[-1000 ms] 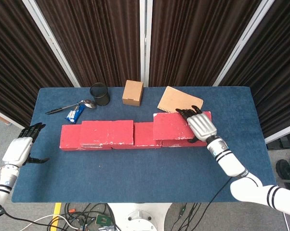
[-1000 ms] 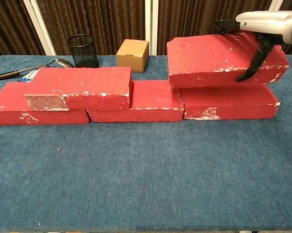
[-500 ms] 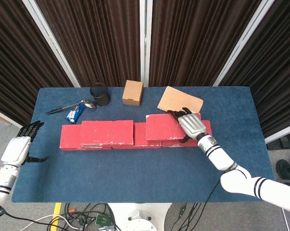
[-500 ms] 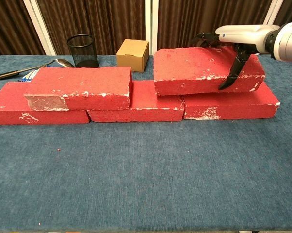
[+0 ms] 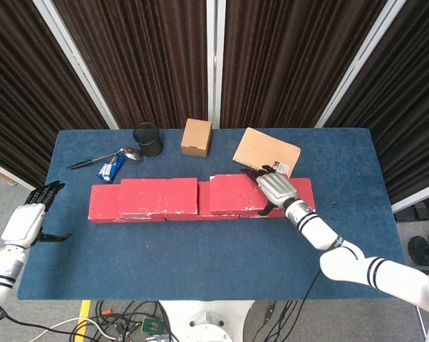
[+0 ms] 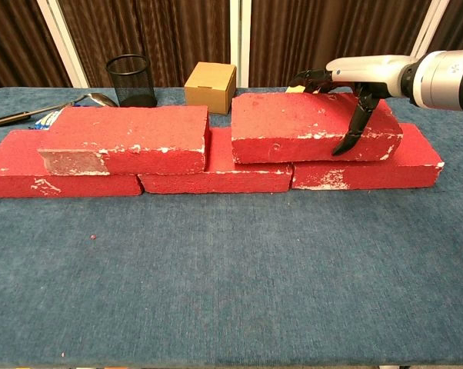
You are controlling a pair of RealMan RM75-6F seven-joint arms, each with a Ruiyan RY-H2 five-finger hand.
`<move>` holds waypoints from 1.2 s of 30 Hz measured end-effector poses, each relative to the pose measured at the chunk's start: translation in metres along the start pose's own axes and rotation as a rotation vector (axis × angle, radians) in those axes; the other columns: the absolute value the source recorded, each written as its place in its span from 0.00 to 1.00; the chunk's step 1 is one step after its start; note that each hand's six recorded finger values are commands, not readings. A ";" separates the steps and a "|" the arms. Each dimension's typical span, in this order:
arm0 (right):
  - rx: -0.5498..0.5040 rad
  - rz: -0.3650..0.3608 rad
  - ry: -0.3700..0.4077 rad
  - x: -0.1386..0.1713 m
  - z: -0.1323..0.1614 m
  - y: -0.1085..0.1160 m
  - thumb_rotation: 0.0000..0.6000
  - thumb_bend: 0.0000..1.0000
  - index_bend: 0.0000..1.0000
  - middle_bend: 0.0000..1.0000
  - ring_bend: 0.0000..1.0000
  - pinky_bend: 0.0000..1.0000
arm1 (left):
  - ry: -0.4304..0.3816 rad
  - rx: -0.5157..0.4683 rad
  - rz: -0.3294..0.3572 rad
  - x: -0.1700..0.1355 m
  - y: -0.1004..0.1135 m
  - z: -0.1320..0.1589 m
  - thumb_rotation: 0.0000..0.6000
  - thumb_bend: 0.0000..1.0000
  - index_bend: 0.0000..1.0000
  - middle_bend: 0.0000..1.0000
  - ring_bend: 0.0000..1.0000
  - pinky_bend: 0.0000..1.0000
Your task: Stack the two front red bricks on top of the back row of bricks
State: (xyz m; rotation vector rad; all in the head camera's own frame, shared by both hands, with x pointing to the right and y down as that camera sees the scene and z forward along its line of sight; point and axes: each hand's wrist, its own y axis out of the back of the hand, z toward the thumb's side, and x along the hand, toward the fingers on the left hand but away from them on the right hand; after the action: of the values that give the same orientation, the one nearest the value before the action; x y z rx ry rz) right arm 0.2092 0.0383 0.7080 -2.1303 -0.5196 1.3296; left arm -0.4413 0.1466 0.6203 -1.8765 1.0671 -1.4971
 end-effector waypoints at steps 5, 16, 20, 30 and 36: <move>-0.005 0.015 0.003 -0.004 0.001 -0.003 1.00 0.00 0.00 0.24 0.22 0.00 | 0.001 -0.003 -0.006 0.001 -0.002 -0.001 1.00 0.00 0.01 0.00 0.00 0.00; -0.024 0.029 0.016 -0.013 0.006 -0.004 1.00 0.00 0.00 0.24 0.22 0.00 | -0.004 -0.001 -0.015 0.003 -0.004 0.000 1.00 0.00 0.01 0.00 0.00 0.00; -0.024 0.034 0.024 -0.016 0.010 -0.004 1.00 0.00 0.00 0.24 0.22 0.00 | -0.003 0.002 -0.021 0.003 -0.005 0.000 1.00 0.00 0.01 0.00 0.00 0.00; -0.036 0.036 0.028 -0.019 0.013 -0.005 1.00 0.00 0.00 0.23 0.22 0.00 | 0.003 -0.004 -0.027 0.003 -0.006 -0.002 1.00 0.00 0.01 0.00 0.00 0.00; -0.033 0.040 0.026 -0.021 0.014 -0.008 1.00 0.00 0.00 0.23 0.22 0.00 | 0.006 -0.007 -0.032 0.003 -0.007 -0.003 1.00 0.00 0.01 0.00 0.00 0.00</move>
State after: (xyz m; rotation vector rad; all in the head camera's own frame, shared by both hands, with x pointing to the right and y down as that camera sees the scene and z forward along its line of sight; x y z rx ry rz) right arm 0.1871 0.0353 0.7225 -2.1927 -0.4940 1.3216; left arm -0.4424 0.1482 0.6279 -1.9038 1.0510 -1.5196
